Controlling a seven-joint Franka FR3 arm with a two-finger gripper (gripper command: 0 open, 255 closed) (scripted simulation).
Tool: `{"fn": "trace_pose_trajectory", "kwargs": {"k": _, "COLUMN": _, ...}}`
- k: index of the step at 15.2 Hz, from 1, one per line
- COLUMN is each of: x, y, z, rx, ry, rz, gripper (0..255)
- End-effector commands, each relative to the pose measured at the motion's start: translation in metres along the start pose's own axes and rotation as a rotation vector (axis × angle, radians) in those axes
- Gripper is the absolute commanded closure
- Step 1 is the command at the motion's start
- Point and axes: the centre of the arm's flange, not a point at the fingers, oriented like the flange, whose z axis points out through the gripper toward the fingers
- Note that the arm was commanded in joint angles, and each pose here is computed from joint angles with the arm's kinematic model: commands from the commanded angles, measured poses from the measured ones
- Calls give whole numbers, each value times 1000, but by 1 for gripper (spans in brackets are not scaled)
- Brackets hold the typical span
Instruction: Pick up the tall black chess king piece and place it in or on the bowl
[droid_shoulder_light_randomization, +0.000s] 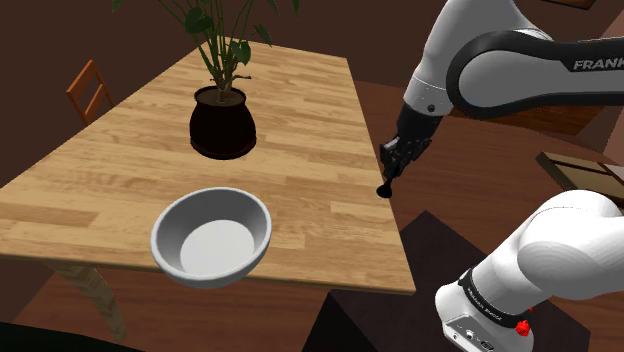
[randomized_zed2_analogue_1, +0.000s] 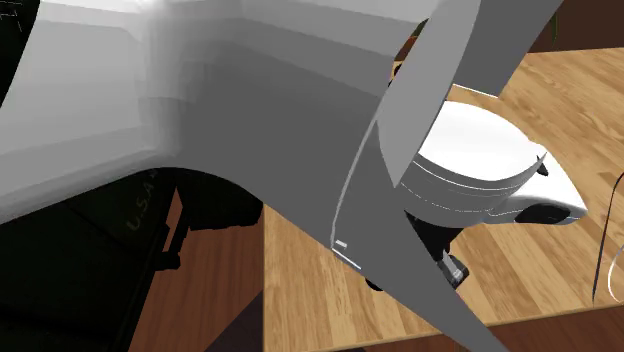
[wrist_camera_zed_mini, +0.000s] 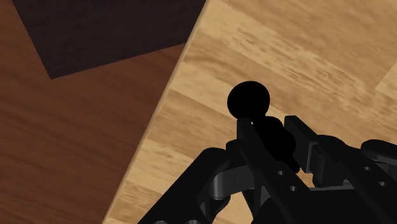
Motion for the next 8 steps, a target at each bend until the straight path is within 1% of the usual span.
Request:
{"fn": "trace_pose_trajectory", "kwargs": {"k": 1, "x": 0, "y": 0, "z": -10, "rx": 0, "ry": 0, "rz": 0, "gripper": 255}}
{"fn": "trace_pose_trajectory", "kwargs": {"k": 8, "x": 0, "y": 0, "z": -47, "rx": 0, "ry": 0, "rz": 0, "gripper": 255}}
